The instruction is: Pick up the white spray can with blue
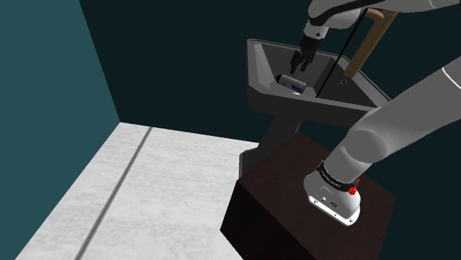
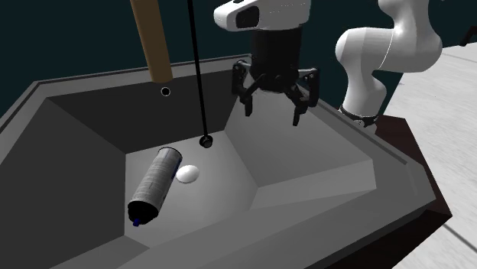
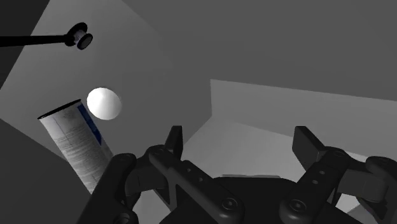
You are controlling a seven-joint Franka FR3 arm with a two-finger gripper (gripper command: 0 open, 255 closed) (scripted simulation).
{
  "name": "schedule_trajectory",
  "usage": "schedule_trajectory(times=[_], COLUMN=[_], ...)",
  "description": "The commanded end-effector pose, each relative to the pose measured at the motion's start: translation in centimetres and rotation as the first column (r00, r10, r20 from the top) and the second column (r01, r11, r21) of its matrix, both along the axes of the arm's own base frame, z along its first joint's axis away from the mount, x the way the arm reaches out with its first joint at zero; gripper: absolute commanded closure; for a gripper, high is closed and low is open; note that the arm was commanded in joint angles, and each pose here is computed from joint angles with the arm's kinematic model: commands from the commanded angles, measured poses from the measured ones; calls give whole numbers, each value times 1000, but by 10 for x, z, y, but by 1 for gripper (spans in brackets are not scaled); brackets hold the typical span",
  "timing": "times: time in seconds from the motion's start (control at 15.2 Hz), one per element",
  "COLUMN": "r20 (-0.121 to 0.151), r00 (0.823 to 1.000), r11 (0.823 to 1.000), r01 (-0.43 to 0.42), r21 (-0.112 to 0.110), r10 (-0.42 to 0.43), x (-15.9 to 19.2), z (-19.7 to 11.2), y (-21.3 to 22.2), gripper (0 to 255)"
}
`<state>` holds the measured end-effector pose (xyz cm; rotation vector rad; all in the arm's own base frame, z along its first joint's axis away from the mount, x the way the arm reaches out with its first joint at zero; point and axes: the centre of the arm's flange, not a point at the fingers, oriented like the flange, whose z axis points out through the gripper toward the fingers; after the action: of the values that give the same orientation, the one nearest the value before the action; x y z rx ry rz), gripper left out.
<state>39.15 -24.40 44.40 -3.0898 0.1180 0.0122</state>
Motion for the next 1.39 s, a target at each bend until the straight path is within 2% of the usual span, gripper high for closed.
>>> schedule_trajectory(times=[0.0, 1.32], r20=[1, 0], r00=[1000, 991], r11=[1000, 988], r01=[-14, -137], r21=[-8, -78], r10=[14, 137], x=[6, 105], z=[-13, -131], y=[-21, -224], gripper=[0, 0])
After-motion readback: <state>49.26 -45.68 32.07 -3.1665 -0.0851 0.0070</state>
